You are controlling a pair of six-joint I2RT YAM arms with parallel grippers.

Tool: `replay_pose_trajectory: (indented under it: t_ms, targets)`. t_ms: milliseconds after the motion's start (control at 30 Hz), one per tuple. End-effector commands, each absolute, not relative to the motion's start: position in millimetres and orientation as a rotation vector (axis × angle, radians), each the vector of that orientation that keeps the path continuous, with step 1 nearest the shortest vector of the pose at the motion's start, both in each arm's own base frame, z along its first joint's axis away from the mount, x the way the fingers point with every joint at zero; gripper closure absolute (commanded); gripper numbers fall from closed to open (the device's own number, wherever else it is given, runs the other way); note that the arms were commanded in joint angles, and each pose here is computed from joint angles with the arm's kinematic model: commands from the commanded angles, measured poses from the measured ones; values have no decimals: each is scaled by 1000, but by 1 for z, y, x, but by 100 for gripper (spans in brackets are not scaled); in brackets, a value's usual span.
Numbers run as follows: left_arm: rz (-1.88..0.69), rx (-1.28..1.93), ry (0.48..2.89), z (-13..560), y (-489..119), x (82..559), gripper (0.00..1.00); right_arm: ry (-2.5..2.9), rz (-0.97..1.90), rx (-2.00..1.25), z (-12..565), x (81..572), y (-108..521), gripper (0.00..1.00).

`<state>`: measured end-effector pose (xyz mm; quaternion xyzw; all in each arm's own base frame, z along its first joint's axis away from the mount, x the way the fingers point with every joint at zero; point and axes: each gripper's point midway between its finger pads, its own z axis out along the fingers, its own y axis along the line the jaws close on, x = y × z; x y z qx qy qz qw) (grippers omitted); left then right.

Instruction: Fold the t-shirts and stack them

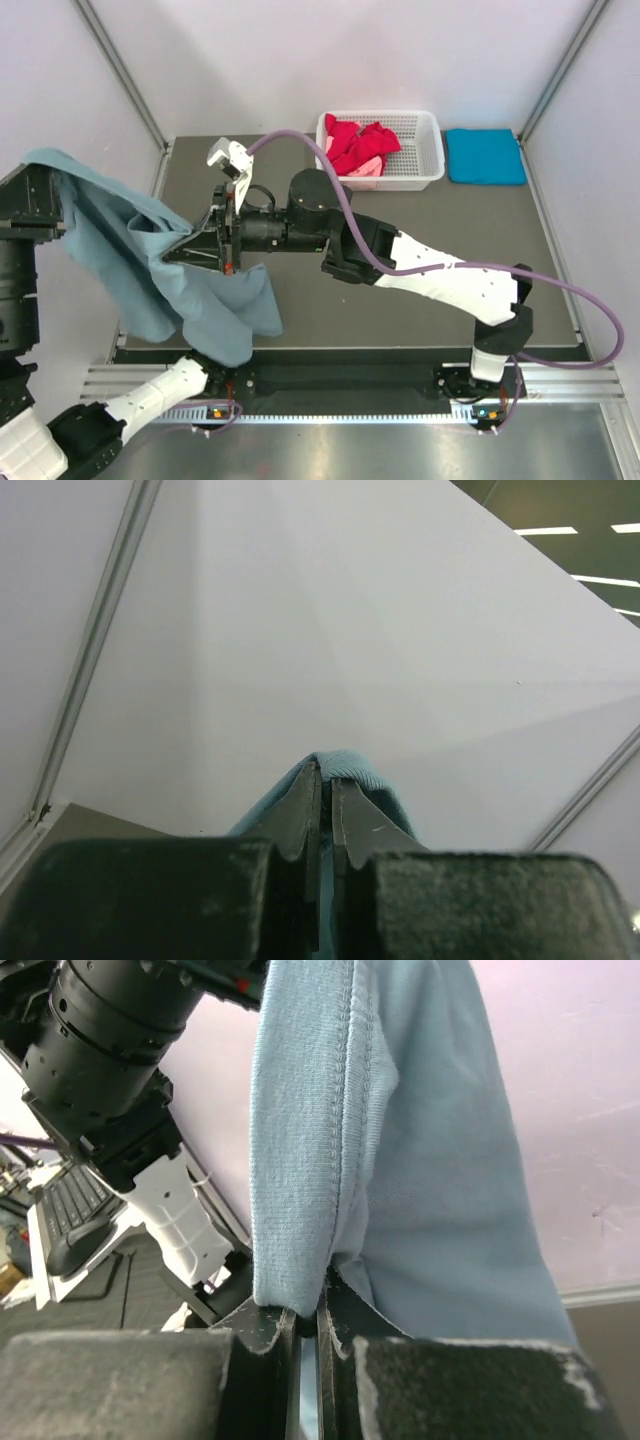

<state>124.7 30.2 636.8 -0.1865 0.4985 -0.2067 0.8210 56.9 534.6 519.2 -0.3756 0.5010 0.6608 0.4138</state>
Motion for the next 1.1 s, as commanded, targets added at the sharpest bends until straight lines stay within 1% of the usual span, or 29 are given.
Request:
replay_pose_trajectory:
  t_ms: [0, 33, 100, 133, 167, 200, 233, 300, 333, 367, 400, 433, 467, 500, 567, 600, 633, 667, 700, 733, 767, 833, 867, 900, 933, 967, 1000, 1033, 1067]
  targets:
    - [-390, -306, 1088, 645, -6, 169, 100, 1228, 1668, -892, 543, 56, 504, 100]
    - [-398, -280, 1104, 644, -21, 184, 100, 1301, 1623, -882, 517, 68, 504, 100]
    - [-416, -190, 1173, 626, -60, 220, 100, 1324, 1580, -777, 523, 87, 476, 100]
    - [-441, -171, 1190, 622, -74, 231, 100, 1427, 1528, -731, 490, 110, 471, 100]
    - [-450, -131, 1231, 609, -92, 247, 100, 1462, 1507, -688, 480, 121, 460, 100]
    - [-495, -58, 1258, 601, -116, 257, 100, 1450, 1502, -625, 490, 127, 433, 100]
    - [-511, -23, 1285, 588, -139, 280, 100, 1564, 1441, -573, 448, 150, 422, 100]
    - [-547, 84, 1402, 538, -187, 320, 100, 1621, 1367, -469, 434, 164, 379, 100]
    - [-565, 119, 1435, 521, -204, 333, 100, 1716, 1276, -422, 395, 181, 361, 100]
    - [-577, 144, 1457, 503, -219, 348, 100, 1750, 1197, -362, 382, 192, 343, 100]
    - [-589, 169, 1488, 487, -233, 360, 100, 1752, 1146, -309, 382, 194, 316, 100]
    - [-624, 217, 1561, 452, -260, 380, 100, 1876, 1020, -258, 340, 207, 290, 100]
    - [-656, 234, 1561, 443, -275, 391, 100, 1904, 954, -209, 328, 213, 271, 100]
    - [-670, 257, 1630, 407, -295, 411, 100, 1907, 911, -172, 325, 211, 249, 100]
    - [-750, 271, 1676, 385, -321, 424, 100, 2039, 721, -79, 279, 222, 202, 100]
    - [-744, 282, 1768, 345, -336, 439, 100, 2051, 670, -39, 273, 223, 183, 100]
    - [-752, 272, 1771, 348, -344, 445, 78, 2115, 562, 19, 249, 228, 156, 100]
    - [-741, 273, 1796, 340, -348, 451, 66, 2137, 515, 56, 241, 229, 142, 100]
    - [-686, 272, 1916, 302, -350, 458, 59, 2171, 460, 92, 230, 230, 129, 100]
    - [-662, 271, 1940, 298, -350, 460, 54, 2203, 387, 153, 219, 234, 109, 100]
    - [-610, 243, 1938, 304, -343, 466, 41, 2264, 316, 185, 205, 232, 96, 100]
    - [-536, 250, 1992, 298, -329, 461, 27, 2318, 201, 286, 190, 232, 72, 100]
    - [-488, 229, 2002, 300, -319, 460, 23, 2360, 145, 311, 180, 230, 63, 86]
    - [-474, 220, 1994, 312, -309, 451, 22, 2373, 117, 330, 176, 230, 59, 76]
    - [-446, 219, 2037, 307, -300, 441, 21, 2375, 95, 349, 173, 232, 53, 68]
    - [-405, 212, 2085, 291, -289, 432, 21, 2387, 85, 342, 171, 235, 52, 52]
    - [-402, 196, 2083, 301, -276, 417, 21, 2381, 82, 336, 170, 239, 53, 43]
    - [-365, 183, 2163, 272, -265, 402, 21, 2378, 79, 319, 172, 243, 53, 37]
    - [-341, 162, 2190, 273, -248, 383, 21, 2400, 71, 304, 168, 246, 55, 28]
